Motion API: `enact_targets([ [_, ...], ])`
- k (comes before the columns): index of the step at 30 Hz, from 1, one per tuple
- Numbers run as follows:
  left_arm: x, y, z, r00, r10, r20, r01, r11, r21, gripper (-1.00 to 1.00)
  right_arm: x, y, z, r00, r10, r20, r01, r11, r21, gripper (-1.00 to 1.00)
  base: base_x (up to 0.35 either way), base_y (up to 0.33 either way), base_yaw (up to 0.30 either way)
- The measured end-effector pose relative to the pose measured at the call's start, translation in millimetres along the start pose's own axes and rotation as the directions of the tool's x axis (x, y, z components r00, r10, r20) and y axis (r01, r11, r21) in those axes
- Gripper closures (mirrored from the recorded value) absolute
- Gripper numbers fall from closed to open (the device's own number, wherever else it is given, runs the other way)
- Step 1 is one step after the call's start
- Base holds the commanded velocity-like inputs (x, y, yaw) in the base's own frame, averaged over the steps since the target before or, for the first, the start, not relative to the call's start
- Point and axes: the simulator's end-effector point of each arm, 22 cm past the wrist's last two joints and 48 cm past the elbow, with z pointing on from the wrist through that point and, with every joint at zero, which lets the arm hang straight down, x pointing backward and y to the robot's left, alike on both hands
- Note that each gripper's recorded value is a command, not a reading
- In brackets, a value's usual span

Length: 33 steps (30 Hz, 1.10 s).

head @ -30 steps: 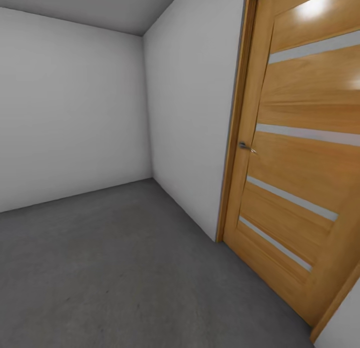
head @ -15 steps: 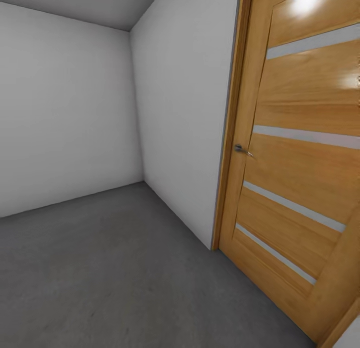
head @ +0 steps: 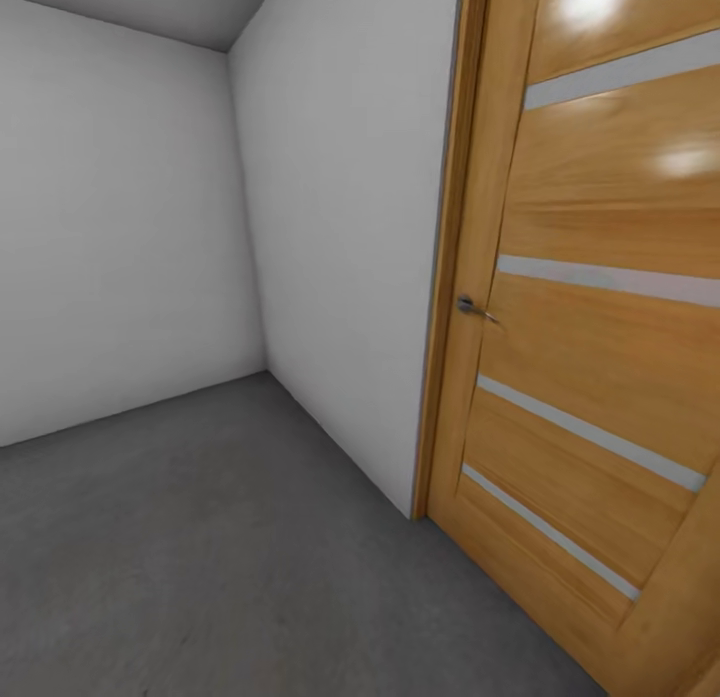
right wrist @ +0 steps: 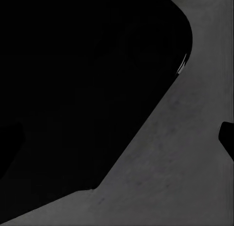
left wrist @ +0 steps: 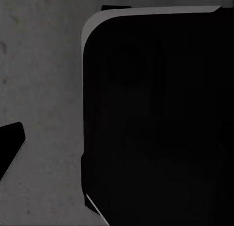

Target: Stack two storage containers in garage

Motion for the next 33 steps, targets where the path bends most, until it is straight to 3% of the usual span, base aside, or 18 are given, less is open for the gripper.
enact_targets([
  [24, 0, 0, 0.0, 1.000, 0.000, -0.001, 0.000, 1.000, 0.000, -1.00, -3, 0, 0.0, 1.000, -0.007, 0.012, 0.007, 1.000, 0.000, -1.00, 0.324, 0.000, -0.001],
  [33, 0, 0, 0.0, 1.000, 0.000, -0.001, 0.000, 1.000, 0.000, -1.00, -12, -1, -0.3, 0.998, -0.012, 0.055, 0.011, 1.000, 0.001, -1.00, 0.324, 0.000, -0.185],
])
